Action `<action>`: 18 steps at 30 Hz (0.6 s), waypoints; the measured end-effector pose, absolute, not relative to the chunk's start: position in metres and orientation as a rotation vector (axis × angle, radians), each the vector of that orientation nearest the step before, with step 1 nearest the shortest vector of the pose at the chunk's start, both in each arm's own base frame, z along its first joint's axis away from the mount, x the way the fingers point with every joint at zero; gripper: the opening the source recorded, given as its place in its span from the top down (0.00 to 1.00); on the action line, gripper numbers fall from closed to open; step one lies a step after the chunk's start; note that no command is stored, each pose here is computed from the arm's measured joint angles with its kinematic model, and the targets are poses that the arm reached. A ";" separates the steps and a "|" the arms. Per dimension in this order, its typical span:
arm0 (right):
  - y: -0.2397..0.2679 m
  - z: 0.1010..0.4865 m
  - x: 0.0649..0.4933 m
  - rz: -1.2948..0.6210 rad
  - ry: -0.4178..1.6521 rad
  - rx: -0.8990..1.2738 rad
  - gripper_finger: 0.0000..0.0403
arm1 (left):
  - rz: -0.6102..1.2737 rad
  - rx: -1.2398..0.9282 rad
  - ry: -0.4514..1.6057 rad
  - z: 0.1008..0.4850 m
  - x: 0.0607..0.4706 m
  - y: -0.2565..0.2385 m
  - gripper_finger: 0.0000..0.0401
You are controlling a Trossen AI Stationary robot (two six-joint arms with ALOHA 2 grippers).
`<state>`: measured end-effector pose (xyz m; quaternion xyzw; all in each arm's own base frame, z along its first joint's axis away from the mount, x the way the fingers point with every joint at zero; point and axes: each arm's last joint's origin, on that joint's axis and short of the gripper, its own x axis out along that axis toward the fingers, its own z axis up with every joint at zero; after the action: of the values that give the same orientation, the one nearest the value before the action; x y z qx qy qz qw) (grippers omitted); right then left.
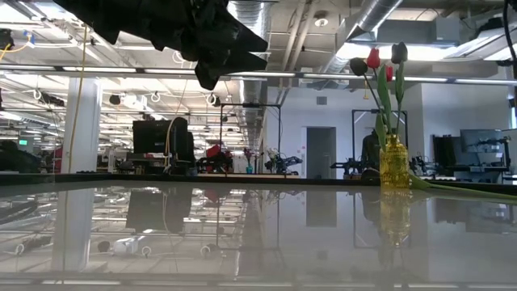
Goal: Sort flowers into vase by color
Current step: Put the bottom white flower into the transparent flower vase
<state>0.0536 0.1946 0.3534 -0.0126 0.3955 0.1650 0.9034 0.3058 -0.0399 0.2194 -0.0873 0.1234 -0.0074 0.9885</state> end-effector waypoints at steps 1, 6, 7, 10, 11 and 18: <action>0.196 0.351 0.054 0.328 0.826 -0.026 0.94 | -0.015 -0.175 0.247 0.219 0.306 -0.040 0.60; 0.203 0.342 0.055 0.261 0.864 -0.016 0.93 | -0.015 -0.174 0.247 0.219 0.306 -0.040 0.60; 0.204 0.341 0.055 0.246 0.871 -0.005 0.93 | -0.015 -0.174 0.247 0.219 0.306 -0.040 0.60; 0.205 0.338 0.055 0.206 0.887 0.023 0.90 | -0.015 -0.175 0.247 0.219 0.306 -0.040 0.60; 0.205 0.337 0.055 0.193 0.893 0.026 0.89 | -0.017 -0.176 0.248 0.219 0.306 -0.040 0.60; 0.197 0.341 0.054 0.157 0.905 0.101 0.77 | -0.018 -0.192 0.248 0.219 0.306 -0.040 0.60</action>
<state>0.0539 0.1971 0.3408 0.0487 0.4367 0.0759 0.8951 0.3058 -0.0401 0.2194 -0.0955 0.1235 -0.0090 0.9877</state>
